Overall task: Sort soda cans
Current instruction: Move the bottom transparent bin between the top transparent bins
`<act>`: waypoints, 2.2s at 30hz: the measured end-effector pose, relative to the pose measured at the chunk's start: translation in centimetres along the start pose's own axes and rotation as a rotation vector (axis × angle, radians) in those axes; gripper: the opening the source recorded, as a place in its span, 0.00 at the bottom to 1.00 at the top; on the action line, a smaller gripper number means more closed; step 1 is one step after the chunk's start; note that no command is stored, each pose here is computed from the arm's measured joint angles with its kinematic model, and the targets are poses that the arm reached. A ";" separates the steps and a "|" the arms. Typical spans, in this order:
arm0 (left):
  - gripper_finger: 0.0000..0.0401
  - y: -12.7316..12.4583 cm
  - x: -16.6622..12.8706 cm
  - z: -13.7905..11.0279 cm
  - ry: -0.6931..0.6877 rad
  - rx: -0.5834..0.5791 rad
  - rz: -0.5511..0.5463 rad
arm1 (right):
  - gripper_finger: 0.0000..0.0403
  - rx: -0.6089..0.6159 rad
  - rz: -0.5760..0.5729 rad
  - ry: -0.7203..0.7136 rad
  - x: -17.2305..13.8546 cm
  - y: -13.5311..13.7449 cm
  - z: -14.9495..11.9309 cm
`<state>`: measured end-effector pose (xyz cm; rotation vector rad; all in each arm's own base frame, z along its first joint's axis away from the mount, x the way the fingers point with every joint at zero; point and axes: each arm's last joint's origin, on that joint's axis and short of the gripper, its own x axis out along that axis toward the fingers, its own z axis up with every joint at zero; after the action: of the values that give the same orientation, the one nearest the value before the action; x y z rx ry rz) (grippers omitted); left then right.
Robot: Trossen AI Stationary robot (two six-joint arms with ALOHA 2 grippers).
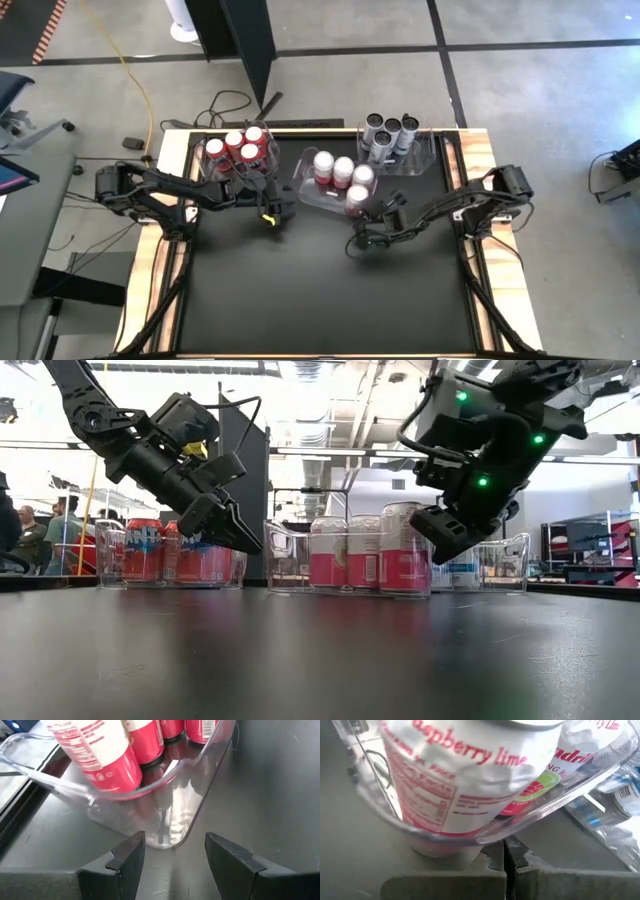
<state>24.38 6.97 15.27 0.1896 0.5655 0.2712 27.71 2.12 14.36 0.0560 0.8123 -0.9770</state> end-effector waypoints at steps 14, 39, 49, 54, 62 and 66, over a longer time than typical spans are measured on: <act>0.51 0.2 -0.6 0.1 0.018 0.001 0.022 | 0.00 -0.032 0.018 -0.020 1.7 -0.5 1.7; 0.51 0.2 -3.8 -0.2 0.169 -0.062 0.025 | 0.00 -0.083 0.038 -0.078 2.4 -0.5 3.1; 0.51 -1.9 -4.1 -0.1 0.178 -0.040 -0.094 | 0.00 -0.115 0.087 -0.120 2.5 -0.3 3.8; 0.51 -2.8 -4.2 0.3 0.139 -0.011 -0.152 | 0.00 -0.121 0.078 -0.133 3.0 -0.6 4.3; 0.51 -3.2 -3.9 1.2 0.025 0.001 -0.273 | 0.00 -0.095 0.076 -0.150 3.3 -0.8 4.8; 0.51 -3.6 -3.0 1.5 -0.041 0.017 -0.336 | 0.00 -0.107 0.080 -0.143 3.0 -0.6 4.5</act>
<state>23.49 2.50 17.11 0.1133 0.5496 -0.0630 30.80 -2.12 15.84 -0.0729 0.7241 -0.8506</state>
